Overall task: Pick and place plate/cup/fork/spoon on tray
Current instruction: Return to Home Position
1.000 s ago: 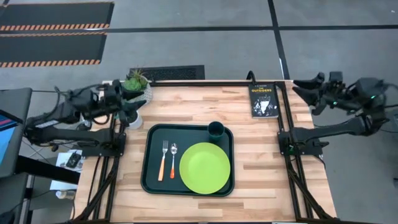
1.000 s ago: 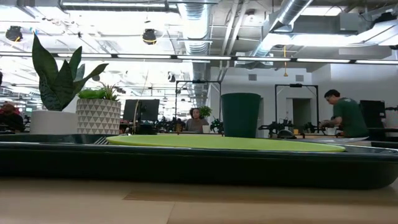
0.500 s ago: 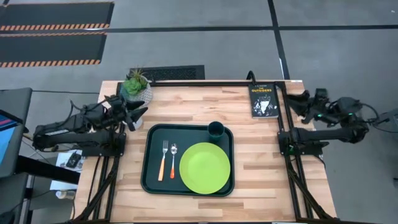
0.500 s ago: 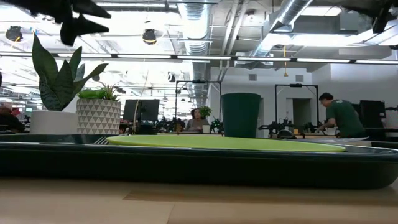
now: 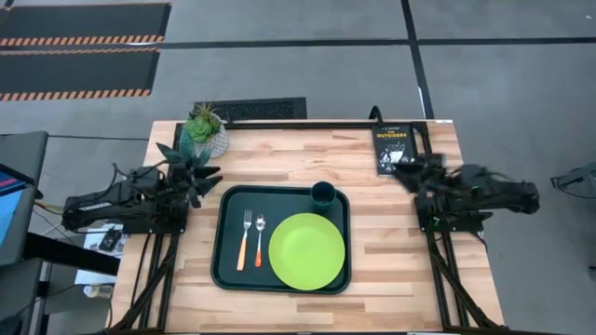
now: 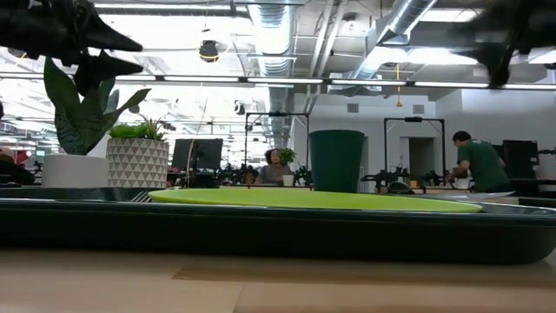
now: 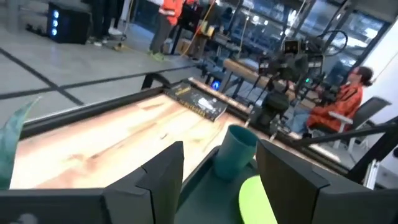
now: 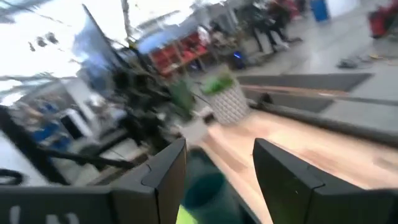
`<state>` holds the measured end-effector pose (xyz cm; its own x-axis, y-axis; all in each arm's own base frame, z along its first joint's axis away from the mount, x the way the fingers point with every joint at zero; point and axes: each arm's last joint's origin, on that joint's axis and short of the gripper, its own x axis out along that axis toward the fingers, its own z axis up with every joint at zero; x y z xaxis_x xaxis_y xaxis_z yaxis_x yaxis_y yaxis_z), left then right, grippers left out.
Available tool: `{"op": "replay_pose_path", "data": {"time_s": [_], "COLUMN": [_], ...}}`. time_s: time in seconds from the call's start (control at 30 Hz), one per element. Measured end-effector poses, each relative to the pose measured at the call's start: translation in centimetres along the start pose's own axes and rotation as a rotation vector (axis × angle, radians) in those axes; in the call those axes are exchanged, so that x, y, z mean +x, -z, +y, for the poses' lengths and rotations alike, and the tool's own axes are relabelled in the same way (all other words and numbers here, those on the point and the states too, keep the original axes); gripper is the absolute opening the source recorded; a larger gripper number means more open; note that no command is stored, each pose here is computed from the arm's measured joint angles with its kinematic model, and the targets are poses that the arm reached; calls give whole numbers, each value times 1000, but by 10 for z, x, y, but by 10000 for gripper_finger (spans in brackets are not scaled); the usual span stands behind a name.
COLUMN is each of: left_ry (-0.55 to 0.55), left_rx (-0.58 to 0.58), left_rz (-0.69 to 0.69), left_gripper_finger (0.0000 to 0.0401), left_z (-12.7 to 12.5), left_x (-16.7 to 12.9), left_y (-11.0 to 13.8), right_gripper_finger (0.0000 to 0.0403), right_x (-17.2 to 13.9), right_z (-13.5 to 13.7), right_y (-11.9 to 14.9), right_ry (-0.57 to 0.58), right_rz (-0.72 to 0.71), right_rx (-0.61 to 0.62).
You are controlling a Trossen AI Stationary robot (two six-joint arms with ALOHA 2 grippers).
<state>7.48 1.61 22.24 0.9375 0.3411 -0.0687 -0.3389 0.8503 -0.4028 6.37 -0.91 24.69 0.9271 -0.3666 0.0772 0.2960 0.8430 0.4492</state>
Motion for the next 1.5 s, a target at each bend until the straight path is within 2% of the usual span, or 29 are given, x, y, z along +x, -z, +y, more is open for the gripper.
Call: {"op": "replay_pose_path", "data": {"time_s": [0.07,0.17,0.23,0.5,0.63,1.5], "left_ry": [-8,-4,-1,-8,4,-41], "left_rx": [5,3,1,26,-27,36], "left_rz": [20,12,7,8,19,118], "left_gripper_finger": [190,190,190,190,190,190], "left_z": [1,1,1,1,1,5], "left_x": [1,0,-1,-1,-1,-1], "left_y": [2,2,1,2,2,12], "right_gripper_finger": [210,210,210,210,210,210], "right_x": [10,19,23,24,25,25], "right_z": [-7,-13,-21,-25,-27,-27], "right_y": [25,50,70,71,71,72], "right_ry": [12,-41,-39,66,92,95], "right_rz": [15,-40,-25,-25,-22,-14], "right_rx": [3,30,20,-53,-29,-30]}}
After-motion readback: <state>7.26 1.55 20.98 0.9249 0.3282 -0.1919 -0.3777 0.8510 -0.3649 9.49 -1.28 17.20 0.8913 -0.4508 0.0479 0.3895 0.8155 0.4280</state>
